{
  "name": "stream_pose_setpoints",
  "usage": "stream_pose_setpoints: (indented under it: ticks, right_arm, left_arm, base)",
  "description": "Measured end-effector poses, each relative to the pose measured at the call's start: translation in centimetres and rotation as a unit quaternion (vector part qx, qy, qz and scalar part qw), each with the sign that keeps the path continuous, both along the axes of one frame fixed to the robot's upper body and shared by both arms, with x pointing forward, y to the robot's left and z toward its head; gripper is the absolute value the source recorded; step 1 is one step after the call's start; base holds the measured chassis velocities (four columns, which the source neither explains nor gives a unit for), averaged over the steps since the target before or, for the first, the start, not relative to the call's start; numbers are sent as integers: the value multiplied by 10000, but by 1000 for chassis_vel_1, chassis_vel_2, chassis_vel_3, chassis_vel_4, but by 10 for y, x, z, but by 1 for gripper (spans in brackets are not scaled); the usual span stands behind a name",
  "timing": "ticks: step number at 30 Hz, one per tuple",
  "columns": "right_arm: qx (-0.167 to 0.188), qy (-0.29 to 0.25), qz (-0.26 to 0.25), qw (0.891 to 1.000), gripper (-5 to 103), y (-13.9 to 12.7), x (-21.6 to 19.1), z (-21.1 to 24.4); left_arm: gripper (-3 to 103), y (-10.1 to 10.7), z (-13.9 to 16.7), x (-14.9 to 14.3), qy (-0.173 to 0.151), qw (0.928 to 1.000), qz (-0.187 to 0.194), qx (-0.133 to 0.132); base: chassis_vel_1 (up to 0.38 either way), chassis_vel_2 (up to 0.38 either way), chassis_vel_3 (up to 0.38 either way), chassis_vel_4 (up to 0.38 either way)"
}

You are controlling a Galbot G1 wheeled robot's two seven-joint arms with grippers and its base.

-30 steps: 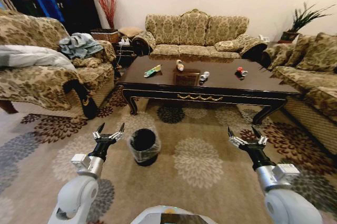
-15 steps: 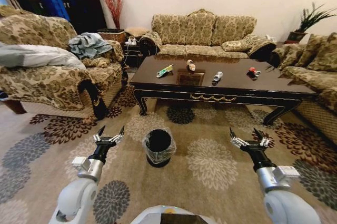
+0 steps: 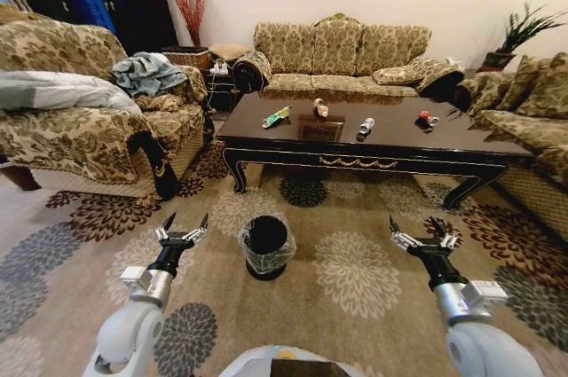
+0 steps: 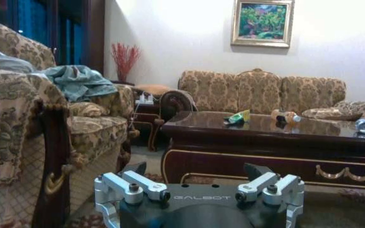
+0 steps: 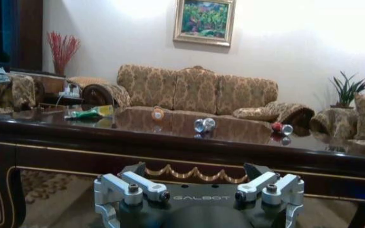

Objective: Move to the front of the table and place the trash on the table into the trash bin.

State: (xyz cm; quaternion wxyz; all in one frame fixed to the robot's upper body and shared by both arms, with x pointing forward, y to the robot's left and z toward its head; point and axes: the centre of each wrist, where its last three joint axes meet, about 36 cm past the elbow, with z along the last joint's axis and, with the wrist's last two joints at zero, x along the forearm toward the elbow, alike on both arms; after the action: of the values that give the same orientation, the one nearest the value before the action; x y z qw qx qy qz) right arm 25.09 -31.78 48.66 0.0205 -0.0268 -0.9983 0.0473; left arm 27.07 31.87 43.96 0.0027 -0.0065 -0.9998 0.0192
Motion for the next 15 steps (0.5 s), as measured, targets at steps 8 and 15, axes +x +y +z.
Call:
stream_pose_setpoints:
  ticks: [8,15]
  right_arm:
    - [16,160,2,9999,100,0,0,-3]
    - [-13,172,-4,9999,100,3,0,0]
  left_arm:
    - [100,1,-8,-6,53,10000,16,-10]
    - [100,-3,-1,-7,110,9998,-60,-124]
  base:
    - [0,0,0,0]
    - [-30,37,31,-46]
